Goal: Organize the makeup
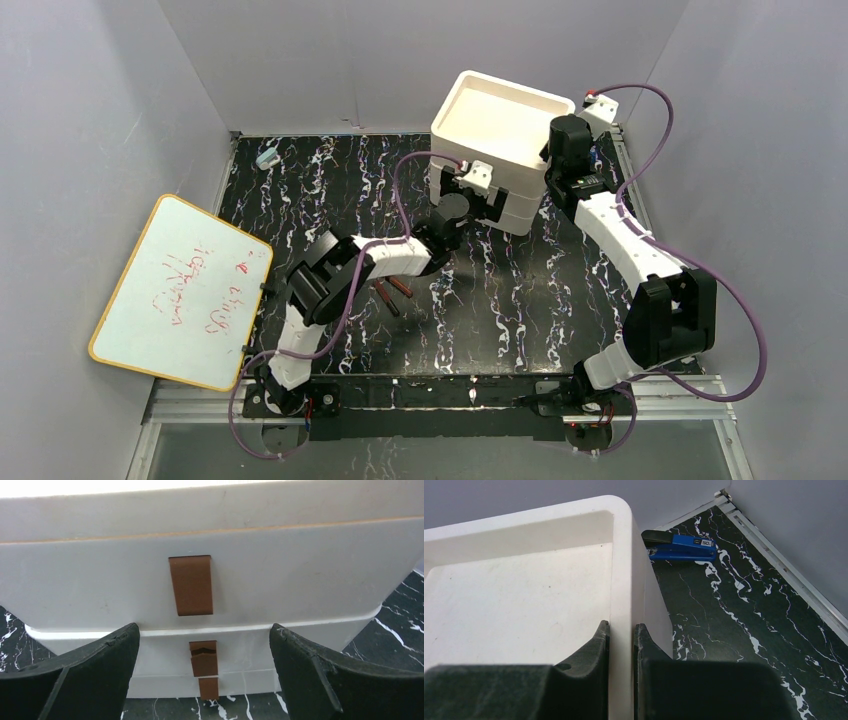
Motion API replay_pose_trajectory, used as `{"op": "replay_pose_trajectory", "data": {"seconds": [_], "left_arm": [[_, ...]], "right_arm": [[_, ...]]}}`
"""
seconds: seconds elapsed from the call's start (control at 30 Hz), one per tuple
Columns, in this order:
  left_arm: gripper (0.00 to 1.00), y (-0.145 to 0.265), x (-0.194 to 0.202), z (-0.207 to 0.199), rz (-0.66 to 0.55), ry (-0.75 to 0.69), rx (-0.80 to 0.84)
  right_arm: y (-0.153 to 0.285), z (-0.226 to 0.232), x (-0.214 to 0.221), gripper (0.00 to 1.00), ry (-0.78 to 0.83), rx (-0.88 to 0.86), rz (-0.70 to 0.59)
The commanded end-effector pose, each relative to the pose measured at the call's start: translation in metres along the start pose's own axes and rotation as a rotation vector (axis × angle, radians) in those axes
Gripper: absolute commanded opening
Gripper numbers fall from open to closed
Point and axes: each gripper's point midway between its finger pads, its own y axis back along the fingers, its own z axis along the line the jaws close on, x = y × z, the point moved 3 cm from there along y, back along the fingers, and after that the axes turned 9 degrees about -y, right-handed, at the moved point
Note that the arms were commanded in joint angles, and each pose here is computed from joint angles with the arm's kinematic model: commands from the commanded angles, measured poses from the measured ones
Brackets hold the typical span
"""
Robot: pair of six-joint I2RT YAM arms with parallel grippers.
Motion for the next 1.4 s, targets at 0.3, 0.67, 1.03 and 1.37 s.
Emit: {"op": "replay_pose_trajectory", "data": {"seconds": [0.3,0.67,1.03,1.37], "left_arm": [[0.98,0.037,0.006,0.021,-0.074,0.143,-0.051],[0.98,0.025,0.041,0.003,-0.016,0.151,-0.009],[0.82,-0.004,0.073,-0.019,0.057,0.168,0.011],[0.53,-0.014,0.095,-0.023,0.113,0.149,-0.009]], "right_arm": [[0.049,-0.068,0.158,0.01,0.34,0.094,0.629],[0.05,-0.063,0.162,0.01,0.351,0.088,0.638],[0.05,-0.065,0.161,0.01,0.36,0.095,0.633],[0.049,-0.065,0.164,0.01,0.363,0.091,0.642]]}}
